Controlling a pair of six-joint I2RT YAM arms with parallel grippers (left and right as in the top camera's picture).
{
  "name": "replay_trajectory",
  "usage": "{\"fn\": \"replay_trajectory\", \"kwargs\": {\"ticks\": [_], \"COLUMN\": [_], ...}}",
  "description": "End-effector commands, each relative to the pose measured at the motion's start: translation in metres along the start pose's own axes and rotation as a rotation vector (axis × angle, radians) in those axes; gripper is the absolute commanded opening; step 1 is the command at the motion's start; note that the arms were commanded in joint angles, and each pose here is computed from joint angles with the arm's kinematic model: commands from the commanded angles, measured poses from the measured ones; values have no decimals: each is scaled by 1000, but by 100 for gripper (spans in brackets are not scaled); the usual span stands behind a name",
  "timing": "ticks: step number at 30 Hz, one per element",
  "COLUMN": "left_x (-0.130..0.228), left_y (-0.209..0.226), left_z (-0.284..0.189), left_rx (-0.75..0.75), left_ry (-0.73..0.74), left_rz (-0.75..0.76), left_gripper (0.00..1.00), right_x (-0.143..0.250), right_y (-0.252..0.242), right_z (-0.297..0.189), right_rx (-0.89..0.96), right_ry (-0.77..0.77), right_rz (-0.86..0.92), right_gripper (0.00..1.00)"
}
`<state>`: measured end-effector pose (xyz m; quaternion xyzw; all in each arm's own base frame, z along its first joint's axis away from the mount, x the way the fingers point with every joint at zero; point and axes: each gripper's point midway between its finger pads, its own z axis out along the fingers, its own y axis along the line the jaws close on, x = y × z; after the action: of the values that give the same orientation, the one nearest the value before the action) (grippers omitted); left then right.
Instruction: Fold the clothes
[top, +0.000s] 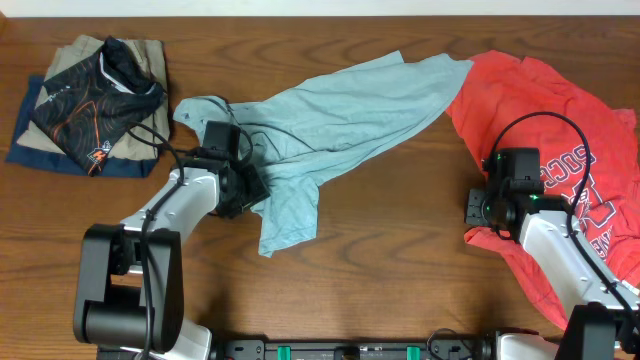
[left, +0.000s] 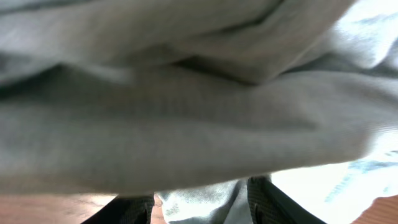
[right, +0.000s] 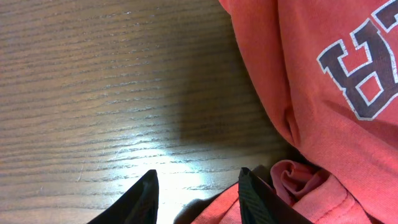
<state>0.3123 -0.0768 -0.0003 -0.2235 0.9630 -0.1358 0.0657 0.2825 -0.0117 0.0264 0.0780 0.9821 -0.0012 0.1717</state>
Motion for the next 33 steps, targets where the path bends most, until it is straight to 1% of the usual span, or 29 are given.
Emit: {"fn": "replay_trajectory", "kwargs": {"ticks": [1, 3, 4, 5, 7, 8, 9, 10, 11, 17, 22, 23, 24, 26, 27, 29, 33], "left_x": [34, 34, 35, 36, 38, 38, 39, 40, 41, 44, 43, 39, 35, 29, 27, 26, 30], "left_y": [21, 21, 20, 20, 18, 18, 17, 16, 15, 20, 35, 40, 47, 57, 63, 71, 79], "left_z": [28, 28, 28, 28, 29, 29, 29, 30, 30, 23, -14, -24, -35, -55, -66, -81, -97], "left_rx": [-44, -44, -44, -46, -46, -46, -47, -47, -46, -53, -64, -67, -72, -64, -60, -54, -52], "left_ry": [135, 137, 138, 140, 142, 143, 145, 145, 145, 162, 171, 154, 129, 90, 70, 40, 20], "left_rz": [-34, -30, -29, -26, -14, -11, -5, 0, 2, 58, 60, 41, 14, -39, -69, -109, -132], "left_gripper": [50, 49, 42, 32, 22, 19, 12, 8, 6, 6, 6, 6, 6, 6, 6, 6, 6], "right_x": [0, 0, -1, -1, -1, 0, -1, -1, 0, 2, 6, 6, 7, 7, 7, 2, -15], "right_y": [-4, -4, -4, -4, -4, -4, -4, -4, -4, -5, -4, -3, 0, 9, 13, 19, 34], "right_z": [-1, -1, -1, -1, -1, -1, -1, -1, -1, -1, -1, -1, -1, -2, -2, -3, -5], "right_rx": [10, 10, 10, 10, 10, 10, 10, 10, 10, 11, 11, 2, -17, -71, -92, -124, -204], "right_ry": [-6, -6, -6, -6, -6, -6, -6, -6, -6, 3, 20, 23, 24, 27, 25, 7, -60], "right_rz": [22, 22, 22, 22, 22, 22, 22, 22, 22, 22, 21, 20, 9, -24, -27, -29, -36], "right_gripper": [41, 41, 41, 41, 41, 41, 41, 41, 41, 44, 45, 41, 29, 8, 2, 1, 1]}}
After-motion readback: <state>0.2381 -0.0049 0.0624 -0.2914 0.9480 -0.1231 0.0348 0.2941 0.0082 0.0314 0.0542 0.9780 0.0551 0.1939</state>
